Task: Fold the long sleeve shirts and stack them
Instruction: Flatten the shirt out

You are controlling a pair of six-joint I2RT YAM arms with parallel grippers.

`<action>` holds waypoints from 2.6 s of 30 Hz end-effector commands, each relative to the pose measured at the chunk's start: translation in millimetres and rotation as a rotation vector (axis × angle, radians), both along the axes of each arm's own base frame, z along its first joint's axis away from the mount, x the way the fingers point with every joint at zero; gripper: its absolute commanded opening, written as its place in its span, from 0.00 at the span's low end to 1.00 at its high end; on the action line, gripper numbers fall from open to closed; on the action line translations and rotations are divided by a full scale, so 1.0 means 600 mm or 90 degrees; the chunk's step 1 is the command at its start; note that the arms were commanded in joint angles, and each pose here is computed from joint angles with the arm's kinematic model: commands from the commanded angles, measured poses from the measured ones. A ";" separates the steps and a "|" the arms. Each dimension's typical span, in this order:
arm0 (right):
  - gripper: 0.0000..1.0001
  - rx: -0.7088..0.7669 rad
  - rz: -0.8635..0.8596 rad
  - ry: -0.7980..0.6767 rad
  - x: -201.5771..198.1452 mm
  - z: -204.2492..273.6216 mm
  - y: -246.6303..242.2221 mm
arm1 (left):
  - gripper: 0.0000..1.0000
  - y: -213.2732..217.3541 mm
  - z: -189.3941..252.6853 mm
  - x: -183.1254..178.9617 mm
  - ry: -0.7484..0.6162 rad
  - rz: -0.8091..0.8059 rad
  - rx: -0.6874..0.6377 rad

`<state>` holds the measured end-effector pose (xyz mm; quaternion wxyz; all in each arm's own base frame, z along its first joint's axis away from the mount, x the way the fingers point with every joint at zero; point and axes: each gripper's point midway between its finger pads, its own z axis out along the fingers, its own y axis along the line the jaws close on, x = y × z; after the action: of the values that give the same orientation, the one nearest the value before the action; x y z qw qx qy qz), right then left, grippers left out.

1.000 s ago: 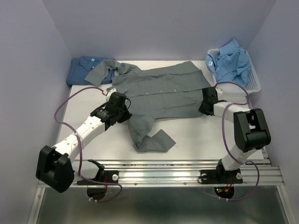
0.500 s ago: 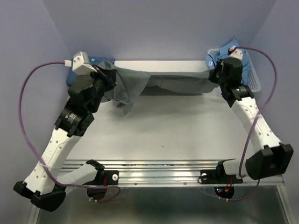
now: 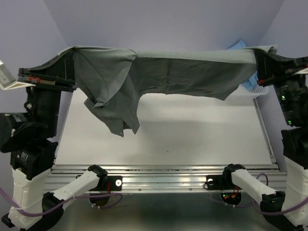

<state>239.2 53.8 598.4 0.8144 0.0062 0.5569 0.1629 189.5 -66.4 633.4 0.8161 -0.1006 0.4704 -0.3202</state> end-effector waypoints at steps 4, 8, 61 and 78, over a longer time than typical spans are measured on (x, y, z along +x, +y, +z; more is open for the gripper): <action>0.01 -0.075 0.012 -0.060 -0.127 0.048 -0.010 | 0.00 0.140 0.153 -0.215 -0.246 0.077 -0.078; 0.01 -0.080 0.027 -0.087 -0.165 0.060 -0.008 | 0.00 0.160 0.182 -0.250 -0.282 0.091 -0.087; 1.00 -0.159 0.075 0.619 0.483 -0.750 0.154 | 0.99 -0.077 -0.656 0.550 0.583 0.093 0.212; 1.00 -0.158 -0.087 0.819 0.456 -0.967 0.062 | 0.99 -0.136 -0.934 0.443 0.865 0.007 0.251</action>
<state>506.4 108.6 32.9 0.3354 0.0139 0.9417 0.0248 459.5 -138.5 96.3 0.3779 -0.1247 0.9132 -0.0875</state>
